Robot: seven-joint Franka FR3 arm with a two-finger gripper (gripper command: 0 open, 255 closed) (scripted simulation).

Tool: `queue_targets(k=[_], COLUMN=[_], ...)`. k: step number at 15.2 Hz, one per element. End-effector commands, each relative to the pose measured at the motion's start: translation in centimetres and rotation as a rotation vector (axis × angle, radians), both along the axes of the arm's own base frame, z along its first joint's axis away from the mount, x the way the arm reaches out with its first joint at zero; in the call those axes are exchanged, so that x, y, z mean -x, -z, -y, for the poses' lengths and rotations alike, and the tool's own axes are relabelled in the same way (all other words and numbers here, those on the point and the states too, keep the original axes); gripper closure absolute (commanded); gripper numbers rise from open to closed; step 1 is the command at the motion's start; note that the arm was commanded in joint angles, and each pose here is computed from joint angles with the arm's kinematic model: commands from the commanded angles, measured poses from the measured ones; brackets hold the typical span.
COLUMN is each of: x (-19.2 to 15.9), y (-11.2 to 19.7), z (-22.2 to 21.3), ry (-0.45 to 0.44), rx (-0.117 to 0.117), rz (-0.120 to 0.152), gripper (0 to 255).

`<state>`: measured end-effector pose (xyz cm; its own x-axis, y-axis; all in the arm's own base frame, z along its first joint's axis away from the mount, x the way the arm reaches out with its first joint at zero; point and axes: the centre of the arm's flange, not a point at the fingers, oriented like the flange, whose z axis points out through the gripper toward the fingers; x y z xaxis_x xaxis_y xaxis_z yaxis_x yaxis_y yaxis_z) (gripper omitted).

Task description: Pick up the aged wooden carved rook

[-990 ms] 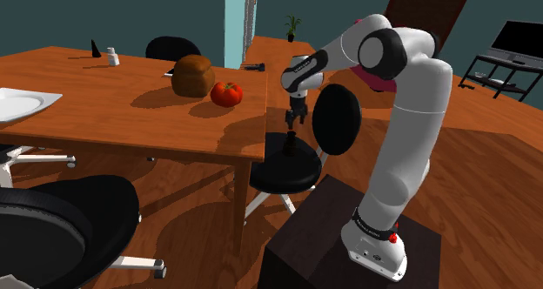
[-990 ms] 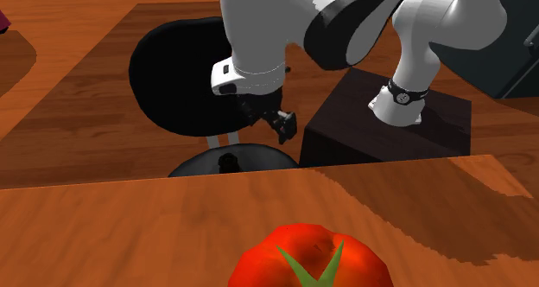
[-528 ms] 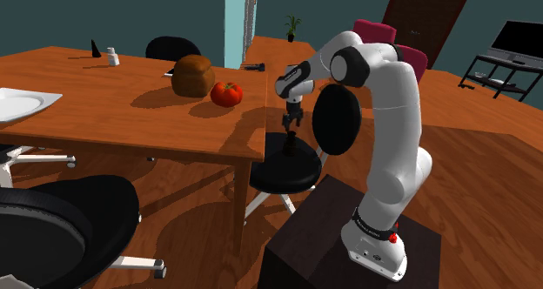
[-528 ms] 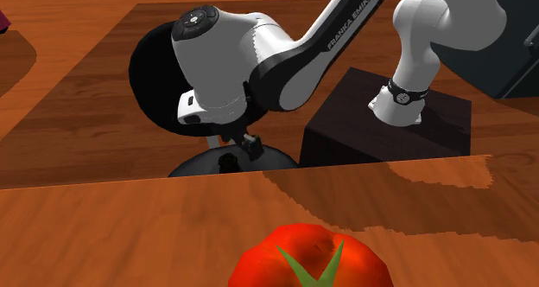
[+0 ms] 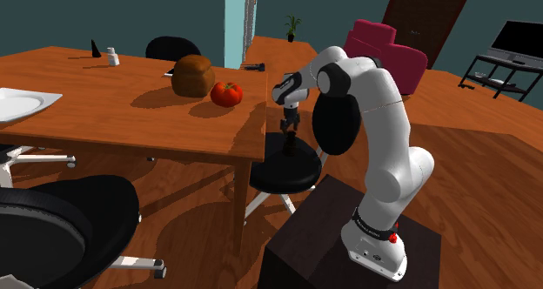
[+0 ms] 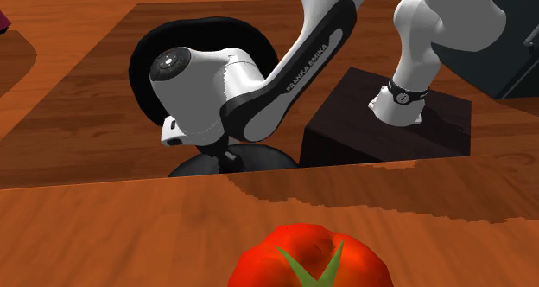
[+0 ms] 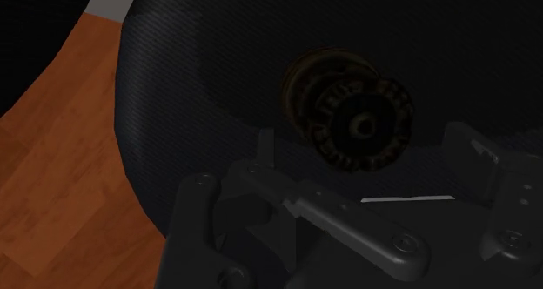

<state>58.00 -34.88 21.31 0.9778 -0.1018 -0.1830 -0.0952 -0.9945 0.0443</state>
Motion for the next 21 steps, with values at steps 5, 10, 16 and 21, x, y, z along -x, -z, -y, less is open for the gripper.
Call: queue_targets(k=[5,10,16,21], x=[0.0,0.0,0.0,0.0], y=[2.5,2.4,2.0,-0.7], z=[0.1,0.1,0.1,0.1], ry=[0.000,0.000,0.000,0.000], rx=[0.000,0.000,0.000,0.000], rz=[0.000,0.000,0.000,0.000], gripper=[0,255,255,255])
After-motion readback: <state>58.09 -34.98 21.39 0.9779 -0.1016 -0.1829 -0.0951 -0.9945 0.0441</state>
